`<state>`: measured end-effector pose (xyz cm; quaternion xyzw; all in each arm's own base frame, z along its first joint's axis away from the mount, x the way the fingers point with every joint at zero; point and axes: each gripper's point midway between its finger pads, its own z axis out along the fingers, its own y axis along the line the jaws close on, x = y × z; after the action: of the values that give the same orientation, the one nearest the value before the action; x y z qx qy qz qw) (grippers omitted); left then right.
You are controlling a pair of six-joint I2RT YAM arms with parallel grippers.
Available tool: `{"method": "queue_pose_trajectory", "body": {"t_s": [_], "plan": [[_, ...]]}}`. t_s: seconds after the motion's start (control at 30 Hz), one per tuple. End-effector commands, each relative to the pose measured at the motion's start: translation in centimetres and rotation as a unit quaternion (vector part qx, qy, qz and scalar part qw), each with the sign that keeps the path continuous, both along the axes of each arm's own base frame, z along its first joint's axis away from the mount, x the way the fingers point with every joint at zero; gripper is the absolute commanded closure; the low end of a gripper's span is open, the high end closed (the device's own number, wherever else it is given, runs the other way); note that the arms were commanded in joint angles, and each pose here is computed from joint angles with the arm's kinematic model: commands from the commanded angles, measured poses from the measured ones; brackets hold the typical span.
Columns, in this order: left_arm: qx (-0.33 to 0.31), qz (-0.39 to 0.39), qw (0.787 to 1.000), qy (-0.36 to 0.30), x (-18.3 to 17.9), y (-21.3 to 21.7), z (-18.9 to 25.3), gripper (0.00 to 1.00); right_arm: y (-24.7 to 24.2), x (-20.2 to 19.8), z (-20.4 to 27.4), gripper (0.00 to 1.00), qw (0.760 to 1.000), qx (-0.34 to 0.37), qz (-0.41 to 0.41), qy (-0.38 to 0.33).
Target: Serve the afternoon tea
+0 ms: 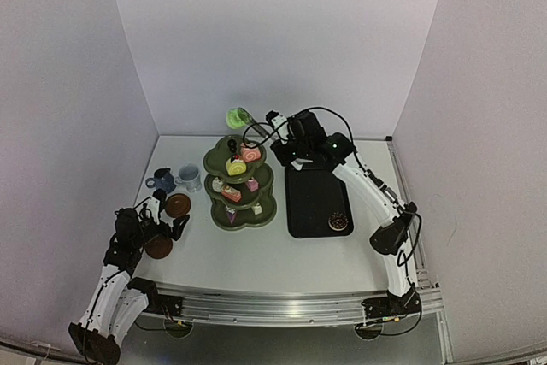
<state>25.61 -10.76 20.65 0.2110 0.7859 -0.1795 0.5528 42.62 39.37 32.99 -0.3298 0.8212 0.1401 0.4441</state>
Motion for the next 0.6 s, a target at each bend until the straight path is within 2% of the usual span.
{"method": "queue_pose_trajectory", "body": {"t_s": [0.0,0.57], "plan": [[-0.001,-0.013,1.0,-0.021,-0.1,-0.3,0.7,0.01,0.6,-0.3,0.9,1.0,1.0,0.001,0.012,-0.024],[0.002,-0.015,1.0,-0.019,-0.1,-0.3,0.4,0.02,0.3,-2.5,0.0,1.0,0.998,-0.039,0.046,-0.012]]}}
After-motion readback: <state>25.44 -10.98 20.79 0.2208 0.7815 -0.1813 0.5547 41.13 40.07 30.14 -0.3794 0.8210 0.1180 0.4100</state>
